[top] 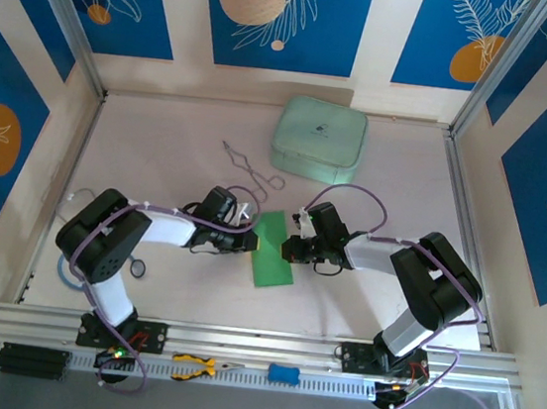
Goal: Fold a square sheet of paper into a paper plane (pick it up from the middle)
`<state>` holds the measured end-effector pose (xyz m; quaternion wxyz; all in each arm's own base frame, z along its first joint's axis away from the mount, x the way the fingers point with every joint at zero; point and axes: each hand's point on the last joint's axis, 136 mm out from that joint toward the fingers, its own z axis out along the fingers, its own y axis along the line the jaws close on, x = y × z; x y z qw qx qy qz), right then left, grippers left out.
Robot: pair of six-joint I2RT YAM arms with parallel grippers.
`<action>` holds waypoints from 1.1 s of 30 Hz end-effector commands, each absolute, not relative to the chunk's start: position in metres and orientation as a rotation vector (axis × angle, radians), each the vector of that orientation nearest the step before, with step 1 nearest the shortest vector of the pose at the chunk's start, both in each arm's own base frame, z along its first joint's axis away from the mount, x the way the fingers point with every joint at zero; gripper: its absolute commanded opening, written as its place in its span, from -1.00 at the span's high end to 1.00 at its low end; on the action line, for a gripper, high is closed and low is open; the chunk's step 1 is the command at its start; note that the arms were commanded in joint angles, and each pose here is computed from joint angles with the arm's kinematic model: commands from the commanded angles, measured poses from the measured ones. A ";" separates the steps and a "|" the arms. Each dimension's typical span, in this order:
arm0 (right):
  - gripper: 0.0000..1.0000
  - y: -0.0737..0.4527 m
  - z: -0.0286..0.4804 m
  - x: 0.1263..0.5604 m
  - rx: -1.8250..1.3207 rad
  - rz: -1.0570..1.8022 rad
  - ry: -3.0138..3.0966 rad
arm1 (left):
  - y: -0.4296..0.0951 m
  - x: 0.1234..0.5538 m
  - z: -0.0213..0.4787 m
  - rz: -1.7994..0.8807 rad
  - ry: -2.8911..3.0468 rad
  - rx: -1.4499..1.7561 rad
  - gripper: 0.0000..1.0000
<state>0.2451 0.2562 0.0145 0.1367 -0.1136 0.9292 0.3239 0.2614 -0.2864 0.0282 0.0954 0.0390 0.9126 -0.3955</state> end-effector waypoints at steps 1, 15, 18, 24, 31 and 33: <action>1.00 0.234 -0.018 0.213 -0.318 0.827 2.878 | -0.288 0.279 0.053 -1.169 2.647 0.152 1.00; 1.00 0.233 -0.018 0.212 -0.313 0.825 2.884 | -0.279 0.293 0.013 -1.134 2.726 0.092 1.00; 1.00 0.233 -0.018 0.212 -0.314 0.825 2.881 | -0.276 0.295 0.009 -1.123 2.738 0.073 1.00; 1.00 0.233 -0.017 0.212 -0.314 0.827 2.881 | -0.282 0.302 0.034 -1.147 2.695 0.110 0.98; 1.00 0.232 -0.017 0.212 -0.312 0.827 2.880 | -0.287 0.308 0.041 -1.166 2.679 0.155 0.97; 1.00 0.233 -0.017 0.212 -0.315 0.828 2.879 | -0.285 0.311 0.036 -1.158 2.687 0.142 0.97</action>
